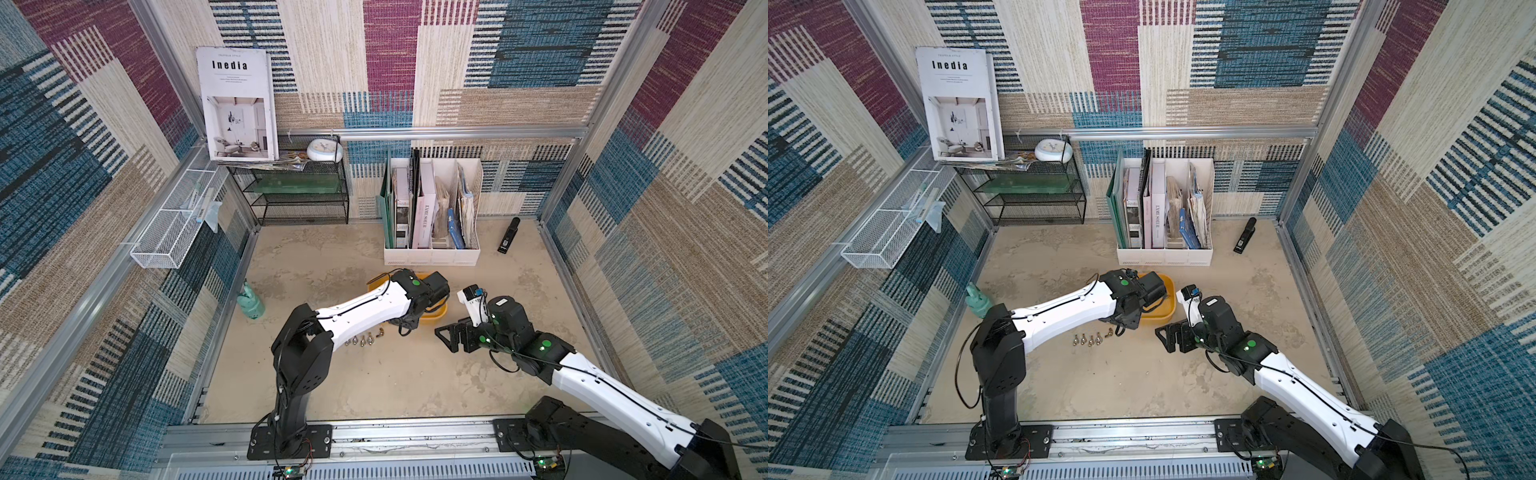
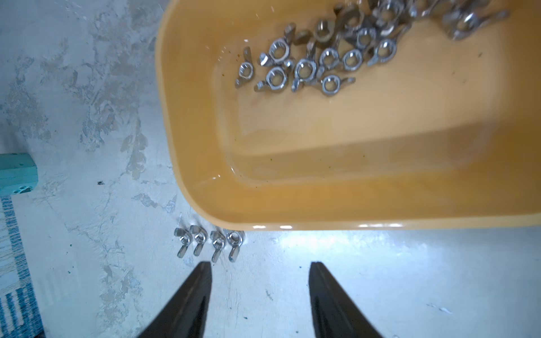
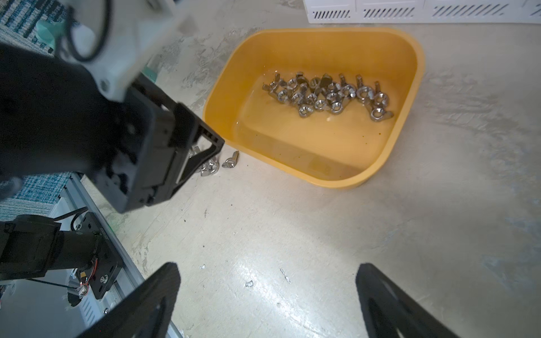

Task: Take out the wing nut from the storage box
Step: Place the wing nut at the center of the board, then move the storage box to the center of the board.

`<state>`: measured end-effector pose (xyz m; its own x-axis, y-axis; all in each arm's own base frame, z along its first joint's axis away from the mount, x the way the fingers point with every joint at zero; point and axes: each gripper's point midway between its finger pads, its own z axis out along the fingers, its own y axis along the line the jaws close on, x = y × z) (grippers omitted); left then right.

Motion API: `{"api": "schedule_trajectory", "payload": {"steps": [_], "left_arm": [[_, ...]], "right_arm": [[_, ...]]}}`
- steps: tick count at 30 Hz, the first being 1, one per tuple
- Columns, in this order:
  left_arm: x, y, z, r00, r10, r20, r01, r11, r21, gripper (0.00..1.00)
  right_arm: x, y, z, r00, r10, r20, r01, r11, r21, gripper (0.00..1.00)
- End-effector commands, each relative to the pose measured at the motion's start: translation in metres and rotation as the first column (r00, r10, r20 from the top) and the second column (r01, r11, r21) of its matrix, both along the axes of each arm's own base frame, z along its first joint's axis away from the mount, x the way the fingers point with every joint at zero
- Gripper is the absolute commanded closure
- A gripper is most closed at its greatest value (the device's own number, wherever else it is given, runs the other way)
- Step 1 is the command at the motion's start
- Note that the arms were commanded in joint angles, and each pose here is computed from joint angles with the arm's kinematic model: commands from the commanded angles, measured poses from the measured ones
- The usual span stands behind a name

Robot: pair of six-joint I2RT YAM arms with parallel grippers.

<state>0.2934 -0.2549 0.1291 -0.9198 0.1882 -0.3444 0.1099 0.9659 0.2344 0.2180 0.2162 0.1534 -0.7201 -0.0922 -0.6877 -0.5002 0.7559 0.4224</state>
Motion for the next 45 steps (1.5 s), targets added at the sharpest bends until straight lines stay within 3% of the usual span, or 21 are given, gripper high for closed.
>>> {"api": "schedule_trajectory", "payload": {"steps": [1, 6, 8, 9, 17, 23, 26, 45], "left_arm": [[0.007, 0.011, 0.013, 1.000, 0.002, -0.009, -0.002, 0.999, -0.048, 0.36], [0.024, 0.047, 0.029, 0.998, 0.065, 0.009, -0.063, 0.987, -0.147, 0.23], [0.030, 0.063, 0.038, 0.995, 0.093, 0.024, -0.087, 0.978, -0.188, 0.03], [0.033, 0.072, 0.044, 0.994, 0.102, 0.037, -0.092, 0.974, -0.205, 0.01], [0.038, 0.127, 0.058, 0.977, 0.207, 0.048, -0.181, 0.930, -0.320, 0.01], [0.028, 0.151, 0.057, 0.964, 0.259, 0.052, -0.219, 0.894, -0.391, 0.01], [0.021, 0.156, 0.053, 0.964, 0.261, 0.043, -0.220, 0.882, -0.417, 0.01], [0.003, 0.158, 0.046, 0.973, 0.229, 0.020, -0.191, 0.855, -0.482, 0.01]], "right_arm": [[0.002, 0.012, 0.006, 1.000, 0.009, 0.005, -0.009, 1.000, 0.026, 0.01], [-0.002, 0.039, -0.001, 0.999, 0.027, -0.023, -0.027, 0.999, 0.021, 0.01], [-0.002, 0.052, -0.007, 0.998, 0.032, -0.046, -0.032, 0.999, 0.002, 0.07], [-0.002, 0.060, -0.011, 0.997, 0.039, -0.063, -0.039, 0.999, -0.009, 0.13], [0.001, 0.111, -0.053, 0.969, -0.026, -0.244, -0.004, 0.992, -0.125, 0.49], [0.003, 0.138, -0.079, 0.937, -0.125, -0.326, 0.056, 0.975, -0.214, 0.60], [0.006, 0.150, -0.090, 0.923, -0.163, -0.349, 0.079, 0.967, -0.242, 0.74], [0.033, 0.164, -0.121, 0.877, -0.331, -0.349, 0.189, 0.905, -0.382, 0.71]]}}
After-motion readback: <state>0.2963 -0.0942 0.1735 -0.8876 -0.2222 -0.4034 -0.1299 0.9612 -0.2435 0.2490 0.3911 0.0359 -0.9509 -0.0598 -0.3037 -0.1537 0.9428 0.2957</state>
